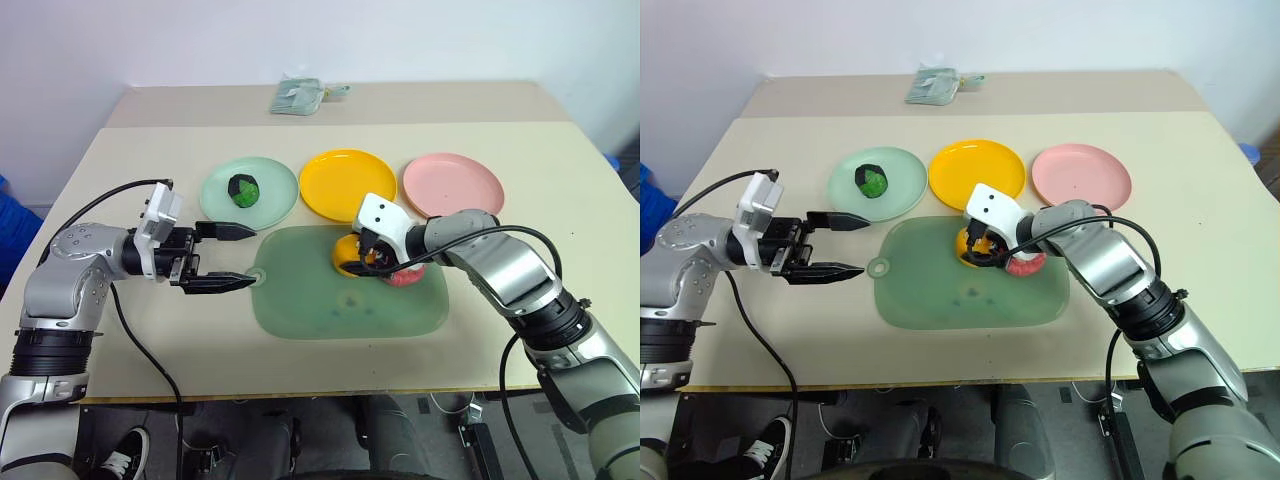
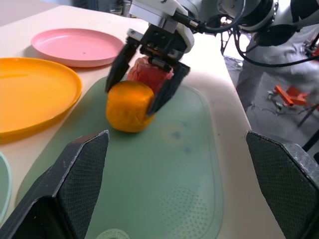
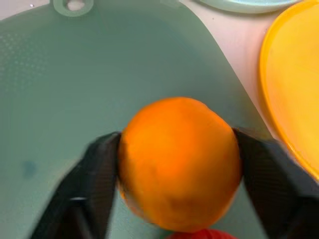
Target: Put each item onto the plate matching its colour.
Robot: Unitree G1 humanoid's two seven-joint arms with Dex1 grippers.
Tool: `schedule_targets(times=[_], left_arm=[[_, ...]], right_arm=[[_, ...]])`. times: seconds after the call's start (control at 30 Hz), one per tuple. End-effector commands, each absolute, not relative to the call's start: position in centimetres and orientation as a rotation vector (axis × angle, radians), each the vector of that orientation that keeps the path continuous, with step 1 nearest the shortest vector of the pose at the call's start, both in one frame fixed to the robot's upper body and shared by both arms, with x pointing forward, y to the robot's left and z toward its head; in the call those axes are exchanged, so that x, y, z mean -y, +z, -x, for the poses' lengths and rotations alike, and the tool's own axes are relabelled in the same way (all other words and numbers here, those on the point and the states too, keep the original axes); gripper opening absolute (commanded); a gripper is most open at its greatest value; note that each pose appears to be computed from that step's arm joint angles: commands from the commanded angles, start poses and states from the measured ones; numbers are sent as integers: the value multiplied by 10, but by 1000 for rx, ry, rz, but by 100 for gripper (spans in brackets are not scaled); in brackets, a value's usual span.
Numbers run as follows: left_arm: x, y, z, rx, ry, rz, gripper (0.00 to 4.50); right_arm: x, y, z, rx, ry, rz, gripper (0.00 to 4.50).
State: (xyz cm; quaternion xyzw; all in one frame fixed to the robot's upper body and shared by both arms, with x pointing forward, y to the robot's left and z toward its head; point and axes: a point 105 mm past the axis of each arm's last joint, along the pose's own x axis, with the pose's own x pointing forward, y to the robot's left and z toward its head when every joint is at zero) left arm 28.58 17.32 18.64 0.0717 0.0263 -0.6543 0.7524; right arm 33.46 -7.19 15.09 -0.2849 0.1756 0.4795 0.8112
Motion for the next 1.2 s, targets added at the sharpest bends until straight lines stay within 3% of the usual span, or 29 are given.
schedule_targets(times=[0.03, 0.23, 0.37, 0.47, 0.67, 0.7, 0.83, 1.07, 1.2], left_arm=[[-175, 198, -288, 3, -1408, -177, 450], [-174, 207, -300, 76, -1344, -140, 450], [-176, 212, -316, 131, -1245, -165, 450], [-178, 211, -325, 150, -1179, -195, 450], [-184, 212, -342, 196, -1029, -250, 450], [-184, 212, -341, 200, -1033, -242, 450], [-183, 209, -335, 184, -1053, -237, 450], [-175, 215, -314, 199, -1192, -163, 450], [-165, 213, -294, 153, -1335, -104, 450]], right_arm=[[70, 173, -338, -294, 1011, 567, 272], [64, 225, -351, -107, 969, 322, 272], [84, 247, -394, -1, 713, 281, 272], [92, 250, -420, 38, 560, 297, 272], [77, 236, -442, 56, 521, 319, 272], [74, 234, -443, 53, 534, 292, 272], [74, 233, -446, 56, 549, 276, 444], [99, 267, -431, 137, 616, 133, 448], [120, 254, -376, -5, 877, 194, 448]])
